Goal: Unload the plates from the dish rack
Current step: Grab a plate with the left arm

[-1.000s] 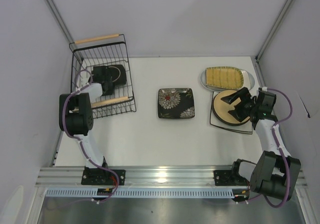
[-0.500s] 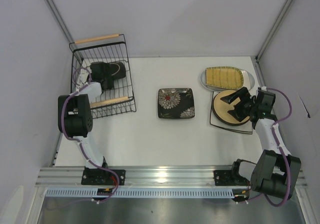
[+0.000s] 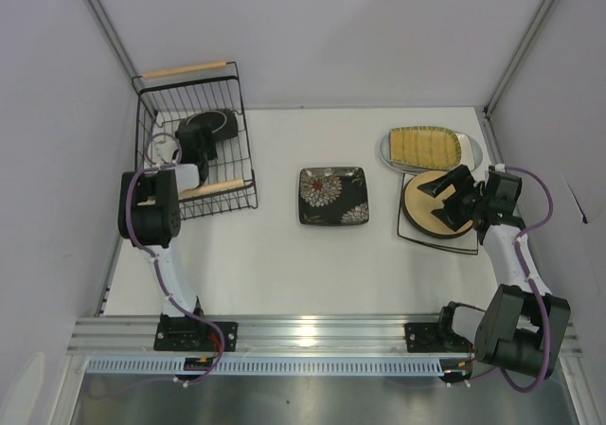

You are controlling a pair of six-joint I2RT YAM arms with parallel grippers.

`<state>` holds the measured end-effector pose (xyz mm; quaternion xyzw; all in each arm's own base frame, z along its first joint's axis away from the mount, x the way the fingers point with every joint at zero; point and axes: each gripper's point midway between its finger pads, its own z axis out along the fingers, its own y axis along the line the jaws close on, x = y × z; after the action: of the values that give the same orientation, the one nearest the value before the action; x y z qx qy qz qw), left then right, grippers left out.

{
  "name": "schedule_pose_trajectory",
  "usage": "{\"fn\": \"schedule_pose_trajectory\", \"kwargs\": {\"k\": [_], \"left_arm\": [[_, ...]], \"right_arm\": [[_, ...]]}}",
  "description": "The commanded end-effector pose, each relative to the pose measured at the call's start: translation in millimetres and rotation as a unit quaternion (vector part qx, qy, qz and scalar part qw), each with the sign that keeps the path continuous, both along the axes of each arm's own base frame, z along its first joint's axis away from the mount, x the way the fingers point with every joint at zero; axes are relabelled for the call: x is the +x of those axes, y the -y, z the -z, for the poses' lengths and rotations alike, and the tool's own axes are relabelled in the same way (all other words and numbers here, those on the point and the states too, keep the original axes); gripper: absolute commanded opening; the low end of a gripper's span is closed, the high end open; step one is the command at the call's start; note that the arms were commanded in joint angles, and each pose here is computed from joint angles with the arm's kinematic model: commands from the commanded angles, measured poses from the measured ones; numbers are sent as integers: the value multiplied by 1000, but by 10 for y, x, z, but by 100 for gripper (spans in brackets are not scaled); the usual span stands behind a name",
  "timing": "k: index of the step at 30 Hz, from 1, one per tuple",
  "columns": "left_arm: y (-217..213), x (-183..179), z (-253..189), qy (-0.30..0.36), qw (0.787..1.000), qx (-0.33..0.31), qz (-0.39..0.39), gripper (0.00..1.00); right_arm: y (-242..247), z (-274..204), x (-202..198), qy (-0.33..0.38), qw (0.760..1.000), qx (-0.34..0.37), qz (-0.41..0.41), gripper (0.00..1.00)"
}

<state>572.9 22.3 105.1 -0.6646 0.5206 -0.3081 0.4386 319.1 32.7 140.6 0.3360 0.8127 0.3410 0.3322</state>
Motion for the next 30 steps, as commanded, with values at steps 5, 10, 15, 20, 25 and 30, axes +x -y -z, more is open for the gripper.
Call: {"fn": "schedule_pose_trajectory", "kwargs": {"k": [5, 10, 15, 20, 25, 30], "left_arm": [[61, 169, -551, 149, 989, -16, 17, 32], [130, -29, -635, 179, 983, -31, 30, 0], [214, -253, -852, 224, 973, -29, 53, 0], [247, -473, -1352, 279, 958, 11, 67, 0], [359, -787, -1710, 322, 940, 60, 94, 0], [384, -1237, -2373, 380, 909, 142, 92, 0]], "right_arm": [[34, -194, 59, 27, 999, -20, -2, 100], [24, -188, 49, 26, 1000, -17, -2, 100], [12, -187, 50, 30, 999, -16, -5, 100], [-5, -171, 36, 29, 999, -12, -8, 100], [-13, -155, 43, 32, 999, -9, -9, 100], [-25, -154, 40, 32, 999, -7, -13, 100]]}}
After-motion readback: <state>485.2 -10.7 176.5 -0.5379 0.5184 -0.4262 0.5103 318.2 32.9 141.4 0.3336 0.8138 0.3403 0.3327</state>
